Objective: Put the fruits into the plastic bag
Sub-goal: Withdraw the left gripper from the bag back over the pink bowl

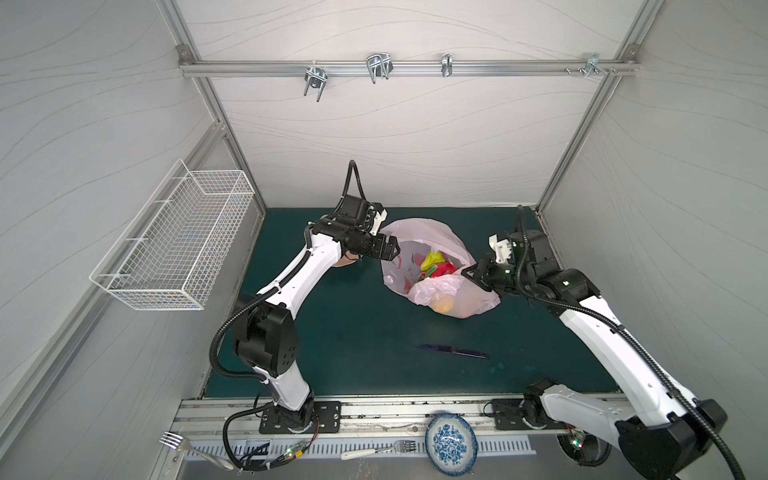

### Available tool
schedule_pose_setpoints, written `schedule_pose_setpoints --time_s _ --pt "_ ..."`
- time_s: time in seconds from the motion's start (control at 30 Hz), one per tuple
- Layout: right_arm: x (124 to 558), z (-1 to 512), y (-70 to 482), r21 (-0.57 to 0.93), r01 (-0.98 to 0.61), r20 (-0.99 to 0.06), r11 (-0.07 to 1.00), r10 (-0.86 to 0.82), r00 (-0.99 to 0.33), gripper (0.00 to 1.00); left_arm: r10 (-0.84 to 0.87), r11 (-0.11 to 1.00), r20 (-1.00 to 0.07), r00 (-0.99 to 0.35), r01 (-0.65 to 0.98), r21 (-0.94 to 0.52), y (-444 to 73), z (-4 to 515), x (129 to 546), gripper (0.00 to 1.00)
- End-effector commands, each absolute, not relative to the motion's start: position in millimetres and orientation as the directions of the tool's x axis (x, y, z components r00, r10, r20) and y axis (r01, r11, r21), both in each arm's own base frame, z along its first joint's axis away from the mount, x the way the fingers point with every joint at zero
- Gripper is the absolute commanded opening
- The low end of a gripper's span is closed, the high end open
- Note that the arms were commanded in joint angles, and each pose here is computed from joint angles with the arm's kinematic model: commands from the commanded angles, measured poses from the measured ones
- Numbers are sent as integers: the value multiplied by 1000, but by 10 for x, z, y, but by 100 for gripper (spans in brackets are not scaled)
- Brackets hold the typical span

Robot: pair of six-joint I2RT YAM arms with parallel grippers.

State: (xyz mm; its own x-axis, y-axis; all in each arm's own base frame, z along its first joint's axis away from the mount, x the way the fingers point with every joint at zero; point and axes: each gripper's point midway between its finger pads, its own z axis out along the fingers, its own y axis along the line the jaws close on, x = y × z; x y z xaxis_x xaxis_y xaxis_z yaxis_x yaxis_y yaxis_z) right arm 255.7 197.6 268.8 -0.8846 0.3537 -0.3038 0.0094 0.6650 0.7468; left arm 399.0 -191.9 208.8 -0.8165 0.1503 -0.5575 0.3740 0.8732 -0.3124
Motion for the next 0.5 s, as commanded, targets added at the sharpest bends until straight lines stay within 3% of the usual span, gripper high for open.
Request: schedule_pose_setpoints --time_s 0.0,0.27,0.47 --pt "2549 2731 1949 756 13 -305 655 369 -878 0 78 933 -593 -801 268 -239 -1582 2216 4113 98" --pt "2542 2733 1934 751 16 -306 660 369 -878 0 19 995 -587 -809 72 -66 -1025 2172 4236 99" --pt "2541 2730 1936 750 15 -306 662 367 -878 0 -45 998 -577 -816 -8 -67 -829 2140 4313 99"
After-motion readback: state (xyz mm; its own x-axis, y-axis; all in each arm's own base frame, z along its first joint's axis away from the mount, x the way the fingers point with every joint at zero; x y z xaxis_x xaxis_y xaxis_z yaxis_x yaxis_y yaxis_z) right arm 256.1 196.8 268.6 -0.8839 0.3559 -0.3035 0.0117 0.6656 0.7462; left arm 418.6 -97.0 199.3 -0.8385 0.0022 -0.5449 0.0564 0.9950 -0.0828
